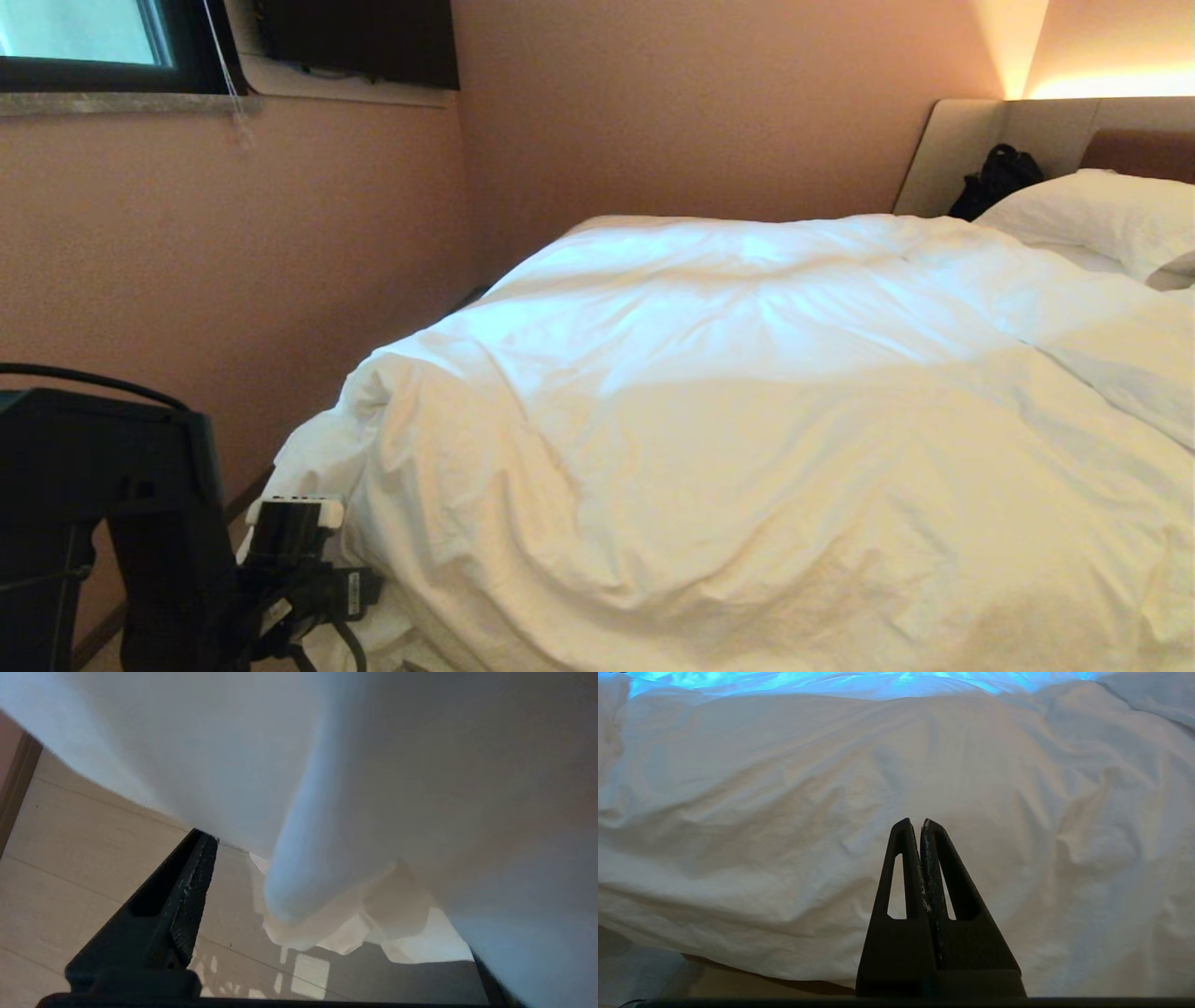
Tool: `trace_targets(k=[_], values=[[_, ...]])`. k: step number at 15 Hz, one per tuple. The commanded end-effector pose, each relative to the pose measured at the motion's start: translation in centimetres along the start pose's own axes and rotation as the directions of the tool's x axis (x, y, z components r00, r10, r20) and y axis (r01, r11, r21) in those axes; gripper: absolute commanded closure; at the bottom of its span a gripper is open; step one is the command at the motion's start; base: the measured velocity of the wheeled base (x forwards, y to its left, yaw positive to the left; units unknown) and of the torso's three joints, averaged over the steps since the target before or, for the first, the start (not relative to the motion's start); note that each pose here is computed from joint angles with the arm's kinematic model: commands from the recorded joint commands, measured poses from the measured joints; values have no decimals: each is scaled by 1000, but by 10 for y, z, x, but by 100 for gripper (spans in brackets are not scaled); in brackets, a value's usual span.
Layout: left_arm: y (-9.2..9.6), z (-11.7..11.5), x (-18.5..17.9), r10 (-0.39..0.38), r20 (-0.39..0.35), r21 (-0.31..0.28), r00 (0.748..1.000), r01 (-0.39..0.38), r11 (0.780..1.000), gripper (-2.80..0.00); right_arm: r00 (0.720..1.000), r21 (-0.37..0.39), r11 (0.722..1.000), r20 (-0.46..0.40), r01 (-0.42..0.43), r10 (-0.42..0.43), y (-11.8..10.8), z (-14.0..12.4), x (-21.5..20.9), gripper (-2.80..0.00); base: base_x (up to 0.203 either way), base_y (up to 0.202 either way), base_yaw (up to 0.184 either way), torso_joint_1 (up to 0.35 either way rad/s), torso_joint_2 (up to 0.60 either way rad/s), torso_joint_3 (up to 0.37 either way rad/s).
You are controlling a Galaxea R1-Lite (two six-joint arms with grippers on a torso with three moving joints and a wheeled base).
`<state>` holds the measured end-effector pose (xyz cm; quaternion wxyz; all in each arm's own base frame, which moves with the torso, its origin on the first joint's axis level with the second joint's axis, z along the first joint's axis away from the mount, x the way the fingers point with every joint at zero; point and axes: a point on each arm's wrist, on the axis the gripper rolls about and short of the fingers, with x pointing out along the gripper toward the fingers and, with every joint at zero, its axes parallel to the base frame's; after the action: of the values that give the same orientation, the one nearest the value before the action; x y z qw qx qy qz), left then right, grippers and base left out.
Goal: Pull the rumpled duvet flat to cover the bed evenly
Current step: Flatten the corners of the folded blanket
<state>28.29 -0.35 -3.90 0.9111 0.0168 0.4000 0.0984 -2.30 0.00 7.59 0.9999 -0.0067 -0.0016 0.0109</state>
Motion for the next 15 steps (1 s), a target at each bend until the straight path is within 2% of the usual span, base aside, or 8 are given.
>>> trace_targets(k=[1,2,3,15], values=[[1,-6,6,7,-24,5,1000,-7,1000,-280,1000,0,1000,-1,-1,1,0,0,0,0,0,0,0,0,0,0],[1,-6,6,7,-22,4,1000,-7,1000,-280,1000,0,1000,-1,-1,1,0,0,0,0,0,0,0,0,0,0],[1,-5,5,7,-18,2,1000,-7,1000,0,1000,0,1000,-1,-1,1,0,0,0,0,0,0,0,0,0,0],[2,6,2,7,30,-18,1000,-6,1000,0,1000,0,1000,-1,-1,1,0,0,0,0,0,0,0,0,0,0]])
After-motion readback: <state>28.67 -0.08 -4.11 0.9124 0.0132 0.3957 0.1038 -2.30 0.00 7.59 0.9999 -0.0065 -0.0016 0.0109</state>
